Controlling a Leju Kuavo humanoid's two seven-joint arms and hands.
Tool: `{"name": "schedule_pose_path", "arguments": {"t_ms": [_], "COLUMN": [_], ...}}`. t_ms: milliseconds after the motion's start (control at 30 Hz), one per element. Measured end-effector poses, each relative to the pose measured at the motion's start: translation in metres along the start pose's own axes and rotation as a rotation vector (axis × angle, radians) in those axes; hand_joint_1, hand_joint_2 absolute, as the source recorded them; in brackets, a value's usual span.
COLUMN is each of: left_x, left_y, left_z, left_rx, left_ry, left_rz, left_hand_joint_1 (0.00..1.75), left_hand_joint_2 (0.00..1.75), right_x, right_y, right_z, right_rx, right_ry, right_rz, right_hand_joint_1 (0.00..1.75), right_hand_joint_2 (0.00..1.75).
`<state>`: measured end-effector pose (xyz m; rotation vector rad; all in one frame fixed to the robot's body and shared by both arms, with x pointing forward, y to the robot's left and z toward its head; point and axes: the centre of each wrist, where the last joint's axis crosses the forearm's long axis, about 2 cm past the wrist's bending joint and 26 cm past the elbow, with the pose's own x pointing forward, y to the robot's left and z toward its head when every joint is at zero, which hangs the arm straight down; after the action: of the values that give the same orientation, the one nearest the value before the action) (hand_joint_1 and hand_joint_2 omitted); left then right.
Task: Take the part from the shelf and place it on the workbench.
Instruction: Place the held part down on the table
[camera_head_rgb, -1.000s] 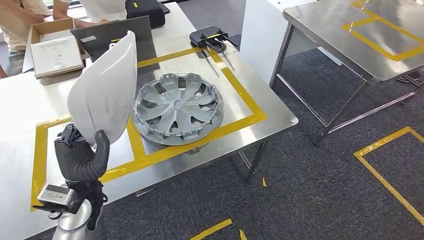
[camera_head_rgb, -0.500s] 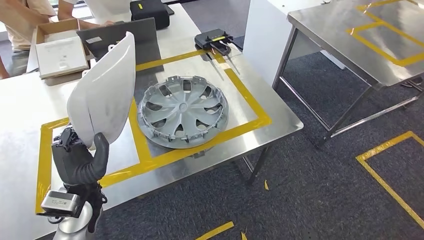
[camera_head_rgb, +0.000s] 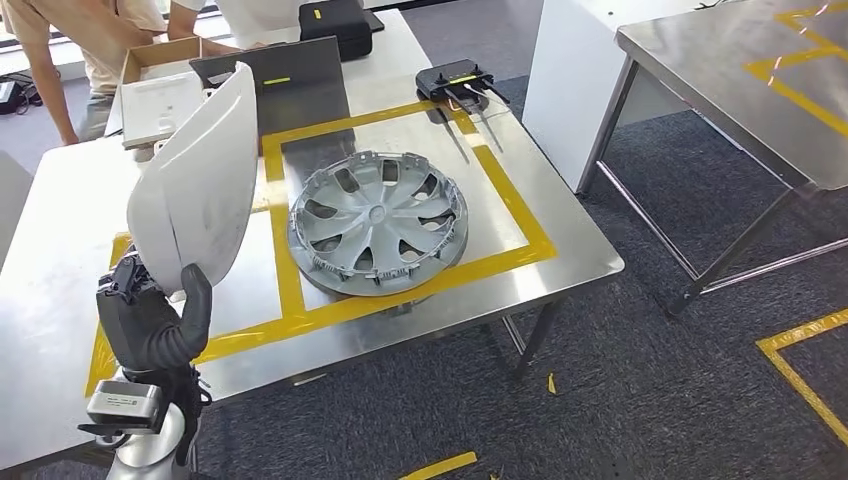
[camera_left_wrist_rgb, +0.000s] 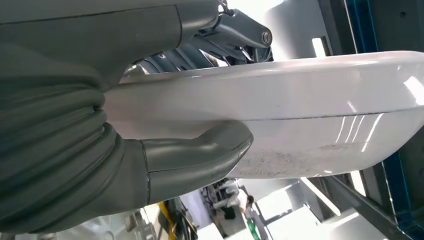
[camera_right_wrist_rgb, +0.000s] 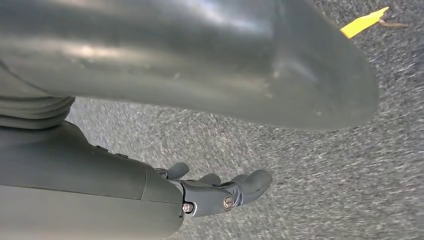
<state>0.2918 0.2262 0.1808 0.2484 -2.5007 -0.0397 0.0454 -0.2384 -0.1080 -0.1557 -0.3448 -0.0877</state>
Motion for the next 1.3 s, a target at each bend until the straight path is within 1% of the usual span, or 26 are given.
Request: {"name": "schedule_pose_path", "arguments": {"t_ms": [67,233,367,467,600,667,733,800,1000,1100,1300], "left_x": [-0.001,-0.001,-0.001,-0.003,-0.006,-0.01,-0.018,-0.031,-0.079,-0.091,-0.101], "left_y": [0.005,0.018,0.03,0.04,0.044,0.047,0.053,0.062,0.11,0.124,0.129], "left_z": [0.002,0.015,0.018,0.021,0.021,0.02,0.015,0.005,-0.027,-0.035,-0.035], "left_rx": [0.013,0.035,0.044,0.049,0.043,0.011,-0.042,-0.093,-0.163,-0.169,-0.192], "left_ry": [0.005,0.028,0.01,0.015,0.01,0.003,-0.01,-0.019,0.023,0.046,0.081], "left_rz": [-0.027,-0.105,-0.243,-0.319,-0.378,-0.461,-0.572,-0.665,-0.849,-0.884,-0.9], "left_hand_joint_1": [1.75,1.75,1.75,1.75,1.75,1.75,1.75,1.75,1.75,1.75,1.75], "left_hand_joint_2": [1.75,1.75,1.75,1.75,1.75,1.75,1.75,1.75,1.75,1.75,1.75], "right_x": [-0.001,-0.003,-0.003,-0.001,-0.003,-0.005,-0.005,-0.004,0.0,-0.002,-0.002], "right_y": [0.0,0.002,0.004,0.005,0.005,0.004,0.004,0.003,0.003,0.003,0.003], "right_z": [0.0,0.001,0.002,0.002,0.002,0.002,0.002,0.002,0.001,0.001,0.001], "right_rx": [0.005,0.029,0.042,0.046,0.046,0.046,0.049,0.053,0.065,0.065,0.067], "right_ry": [0.006,0.009,-0.004,-0.012,-0.01,-0.004,-0.002,0.0,0.0,0.003,0.006], "right_rz": [0.006,0.047,0.08,0.093,0.098,0.102,0.108,0.111,0.109,0.11,0.113], "right_hand_joint_1": [0.0,0.0,0.0,0.0,0.0,0.0,0.0,0.0,0.0,0.0,0.0], "right_hand_joint_2": [0.0,0.0,0.0,0.0,0.0,0.0,0.0,0.0,0.0,0.0,0.0]}}
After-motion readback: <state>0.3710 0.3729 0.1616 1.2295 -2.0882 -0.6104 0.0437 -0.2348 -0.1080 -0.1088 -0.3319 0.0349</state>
